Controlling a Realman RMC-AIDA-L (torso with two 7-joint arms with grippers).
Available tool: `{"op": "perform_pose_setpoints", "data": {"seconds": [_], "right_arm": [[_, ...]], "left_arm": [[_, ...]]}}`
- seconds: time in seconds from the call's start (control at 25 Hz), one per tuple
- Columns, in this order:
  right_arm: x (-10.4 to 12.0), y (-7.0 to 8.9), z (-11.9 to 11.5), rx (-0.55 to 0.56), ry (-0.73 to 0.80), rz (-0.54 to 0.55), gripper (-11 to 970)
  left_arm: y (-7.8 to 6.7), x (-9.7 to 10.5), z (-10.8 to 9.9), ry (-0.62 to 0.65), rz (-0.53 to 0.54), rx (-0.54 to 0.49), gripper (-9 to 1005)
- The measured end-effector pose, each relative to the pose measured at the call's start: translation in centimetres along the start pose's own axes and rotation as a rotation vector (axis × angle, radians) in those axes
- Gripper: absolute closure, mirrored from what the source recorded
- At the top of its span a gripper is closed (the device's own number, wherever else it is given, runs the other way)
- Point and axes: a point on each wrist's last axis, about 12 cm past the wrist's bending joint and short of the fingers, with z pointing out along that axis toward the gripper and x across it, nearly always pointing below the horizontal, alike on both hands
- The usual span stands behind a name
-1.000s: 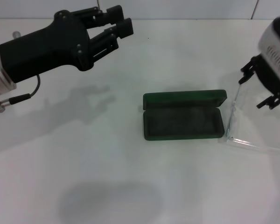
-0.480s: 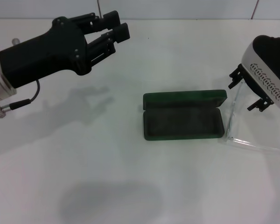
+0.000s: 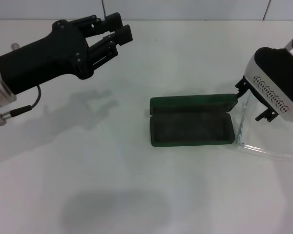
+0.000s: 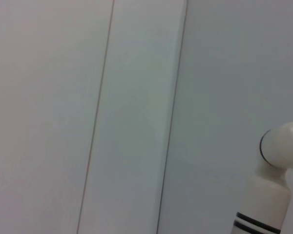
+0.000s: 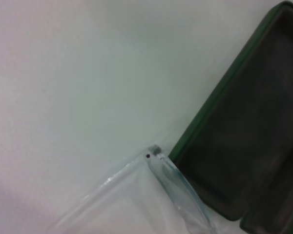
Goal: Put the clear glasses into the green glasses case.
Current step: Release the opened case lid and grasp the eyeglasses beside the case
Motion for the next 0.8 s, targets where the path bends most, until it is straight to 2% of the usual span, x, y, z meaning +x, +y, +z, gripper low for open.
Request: {"op": "perform_pose_setpoints", "data": {"seconds": [0.4, 0.8], "right_arm": [[-0.6, 0.2, 0.0, -0.038, -0.017, 0.01, 297], [-1.2, 1.4, -1.2, -0.082, -0.03, 0.068, 299]], "left_arm": [[0.3, 0.5, -0.9, -0.038, -0.022, -0.04, 664], [0.2, 0.6, -1.3, -0.04, -0.025, -0.044, 664]]}}
